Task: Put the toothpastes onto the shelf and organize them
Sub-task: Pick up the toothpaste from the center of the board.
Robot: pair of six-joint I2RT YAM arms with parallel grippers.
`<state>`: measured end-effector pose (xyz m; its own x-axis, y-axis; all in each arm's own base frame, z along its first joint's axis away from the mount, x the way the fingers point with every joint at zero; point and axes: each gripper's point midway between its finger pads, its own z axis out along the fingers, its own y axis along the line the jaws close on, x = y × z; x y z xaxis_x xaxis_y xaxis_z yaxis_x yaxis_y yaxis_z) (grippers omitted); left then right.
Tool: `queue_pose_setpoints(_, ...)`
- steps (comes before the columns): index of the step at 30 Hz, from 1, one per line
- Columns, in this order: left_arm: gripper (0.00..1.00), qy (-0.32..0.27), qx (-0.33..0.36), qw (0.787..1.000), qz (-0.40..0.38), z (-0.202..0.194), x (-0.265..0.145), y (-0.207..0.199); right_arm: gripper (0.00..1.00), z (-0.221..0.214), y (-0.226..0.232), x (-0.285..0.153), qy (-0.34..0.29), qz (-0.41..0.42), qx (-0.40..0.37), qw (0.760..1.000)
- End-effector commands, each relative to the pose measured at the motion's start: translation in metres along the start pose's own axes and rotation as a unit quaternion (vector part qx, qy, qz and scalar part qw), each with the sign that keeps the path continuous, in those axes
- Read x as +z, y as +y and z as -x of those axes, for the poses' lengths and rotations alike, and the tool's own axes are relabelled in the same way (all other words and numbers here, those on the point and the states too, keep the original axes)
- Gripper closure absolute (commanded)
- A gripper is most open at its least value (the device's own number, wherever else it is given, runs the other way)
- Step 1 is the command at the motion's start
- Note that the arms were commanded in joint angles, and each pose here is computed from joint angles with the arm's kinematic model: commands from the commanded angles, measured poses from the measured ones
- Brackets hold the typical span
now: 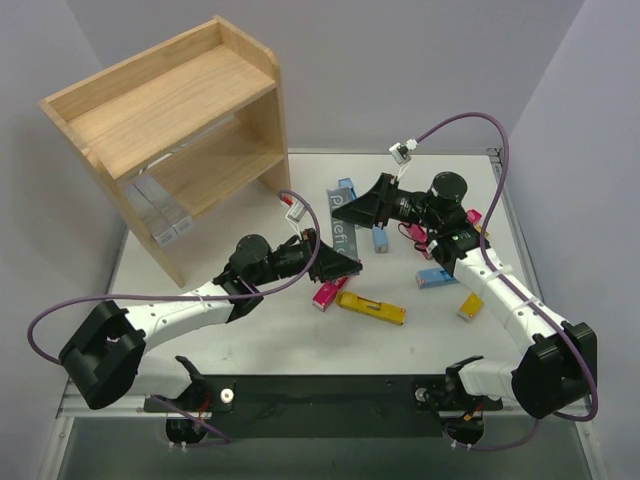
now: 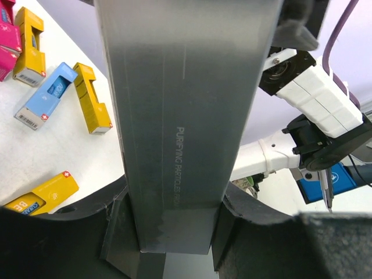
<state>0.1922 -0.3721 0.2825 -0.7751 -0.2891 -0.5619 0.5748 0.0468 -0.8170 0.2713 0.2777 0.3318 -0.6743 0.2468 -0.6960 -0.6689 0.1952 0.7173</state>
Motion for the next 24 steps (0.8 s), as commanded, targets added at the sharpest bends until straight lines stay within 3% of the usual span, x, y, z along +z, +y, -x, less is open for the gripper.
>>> queue_pose_setpoints(1, 0.66, -0.018, 0.032, 0.998, -0.053, 0.021, 0.006, -0.032, 0.58, 0.014, 0.028, 0.001, -0.003, 0.042, -0.037, 0.998)
queue_pose_setpoints(3, 0.64, -0.016, 0.033, 0.998, -0.042, 0.021, 0.005, -0.028, 0.67, 0.015, 0.024, 0.001, -0.006, 0.034, -0.032, 0.999)
queue_pose_setpoints(6, 0.52, -0.006, 0.053, 0.999, 0.003, 0.020, 0.002, -0.012, 0.72, 0.019, 0.020, -0.001, -0.016, 0.021, -0.027, 0.999)
queue_pose_setpoints(10, 0.14, -0.018, 0.141, 0.983, 0.112, 0.032, -0.010, 0.016, 0.73, 0.026, 0.009, -0.006, -0.036, -0.013, -0.021, 0.999)
queue_pose_setpoints(12, 0.04, -0.019, 0.188, 0.969, 0.161, 0.037, -0.024, 0.021, 0.73, 0.024, 0.000, -0.007, -0.037, -0.039, -0.011, 0.998)
queue_pose_setpoints(18, 0.03, -0.068, 0.298, 0.907, 0.291, 0.053, -0.058, 0.016, 0.73, 0.025, -0.034, -0.014, -0.062, -0.139, 0.034, 0.988)
queue_pose_setpoints(24, 0.03, -0.123, 0.310, 0.877, 0.347, 0.045, -0.062, -0.001, 0.73, 0.031, -0.060, -0.030, -0.113, -0.235, 0.089, 0.961)
